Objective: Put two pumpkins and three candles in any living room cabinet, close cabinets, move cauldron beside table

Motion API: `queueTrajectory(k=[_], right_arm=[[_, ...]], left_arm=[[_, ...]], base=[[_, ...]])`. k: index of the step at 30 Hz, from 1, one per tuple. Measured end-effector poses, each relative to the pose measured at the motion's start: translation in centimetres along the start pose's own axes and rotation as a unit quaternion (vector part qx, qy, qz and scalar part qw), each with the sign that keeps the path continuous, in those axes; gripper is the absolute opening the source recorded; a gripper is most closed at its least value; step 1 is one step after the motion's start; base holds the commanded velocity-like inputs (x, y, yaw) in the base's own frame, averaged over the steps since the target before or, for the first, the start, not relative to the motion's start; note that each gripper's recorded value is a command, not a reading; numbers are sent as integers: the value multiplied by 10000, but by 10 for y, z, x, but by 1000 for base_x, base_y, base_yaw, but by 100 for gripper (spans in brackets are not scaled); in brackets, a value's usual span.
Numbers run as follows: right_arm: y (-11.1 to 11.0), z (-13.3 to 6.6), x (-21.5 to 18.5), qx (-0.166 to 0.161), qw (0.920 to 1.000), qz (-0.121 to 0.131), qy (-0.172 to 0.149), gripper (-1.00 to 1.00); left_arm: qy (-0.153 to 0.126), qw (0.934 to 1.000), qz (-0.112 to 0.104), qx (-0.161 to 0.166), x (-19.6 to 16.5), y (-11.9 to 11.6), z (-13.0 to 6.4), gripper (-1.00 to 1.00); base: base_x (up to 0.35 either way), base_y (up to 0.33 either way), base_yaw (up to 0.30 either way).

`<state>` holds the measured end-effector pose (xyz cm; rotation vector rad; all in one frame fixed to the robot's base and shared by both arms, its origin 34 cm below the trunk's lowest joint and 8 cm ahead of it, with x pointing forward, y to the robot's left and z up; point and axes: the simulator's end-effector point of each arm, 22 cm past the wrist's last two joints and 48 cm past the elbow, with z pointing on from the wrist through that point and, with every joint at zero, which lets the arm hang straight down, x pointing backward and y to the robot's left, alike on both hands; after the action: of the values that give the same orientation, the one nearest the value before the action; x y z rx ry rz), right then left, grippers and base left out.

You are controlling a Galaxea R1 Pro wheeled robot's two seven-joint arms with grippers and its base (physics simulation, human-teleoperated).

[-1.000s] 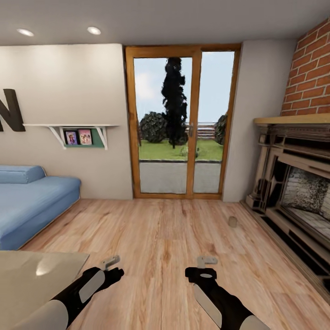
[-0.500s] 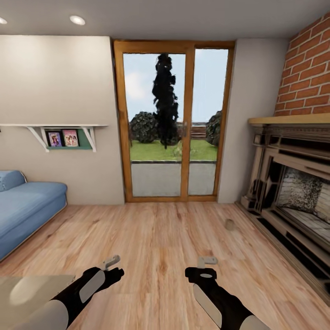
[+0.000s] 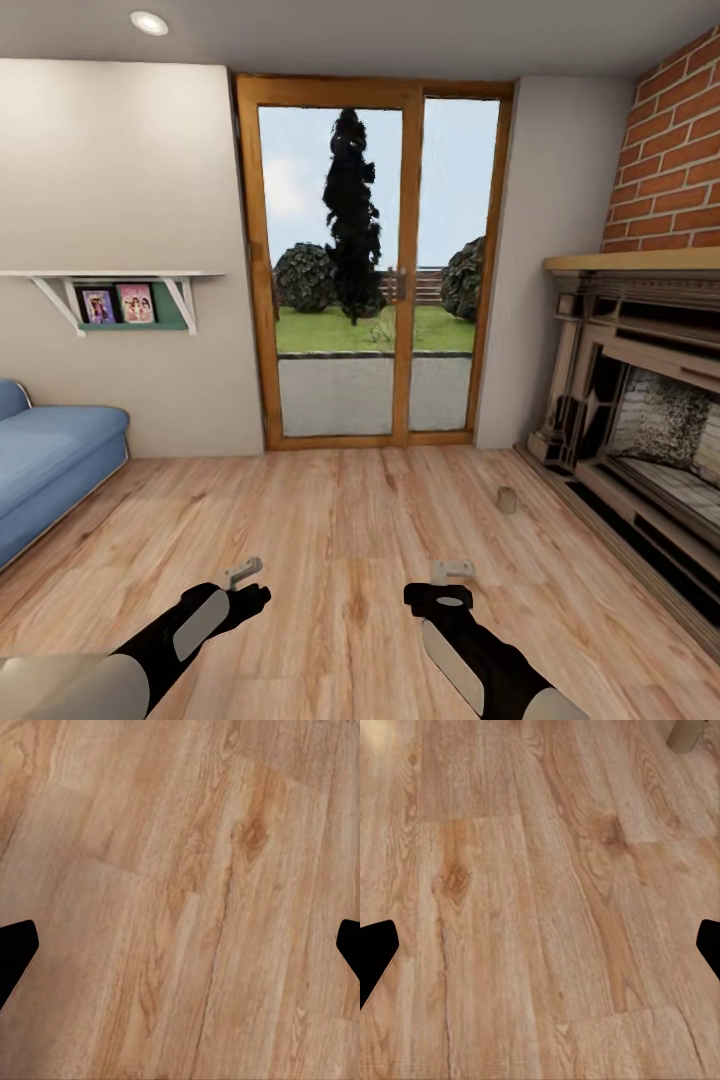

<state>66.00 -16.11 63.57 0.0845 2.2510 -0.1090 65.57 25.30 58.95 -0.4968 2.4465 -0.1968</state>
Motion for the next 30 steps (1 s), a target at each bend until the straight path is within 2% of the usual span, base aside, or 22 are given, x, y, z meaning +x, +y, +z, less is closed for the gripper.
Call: queueTrajectory(k=[7, 12, 30], right_arm=[[-1, 0, -2, 4, 10000, 11, -39, 100], [5, 0, -3, -126, 9999, 23, -58, 100], [6, 0, -1, -164, 9998, 55, -35, 100]], left_arm=[[0, 10000, -1, 2, 0, 0, 0, 100], [0, 10000, 2, 0, 0, 0, 0, 100], [0, 10000, 6, 0, 0, 0, 0, 100]], base=[[292, 150, 0], [292, 107, 0], [318, 5, 0]])
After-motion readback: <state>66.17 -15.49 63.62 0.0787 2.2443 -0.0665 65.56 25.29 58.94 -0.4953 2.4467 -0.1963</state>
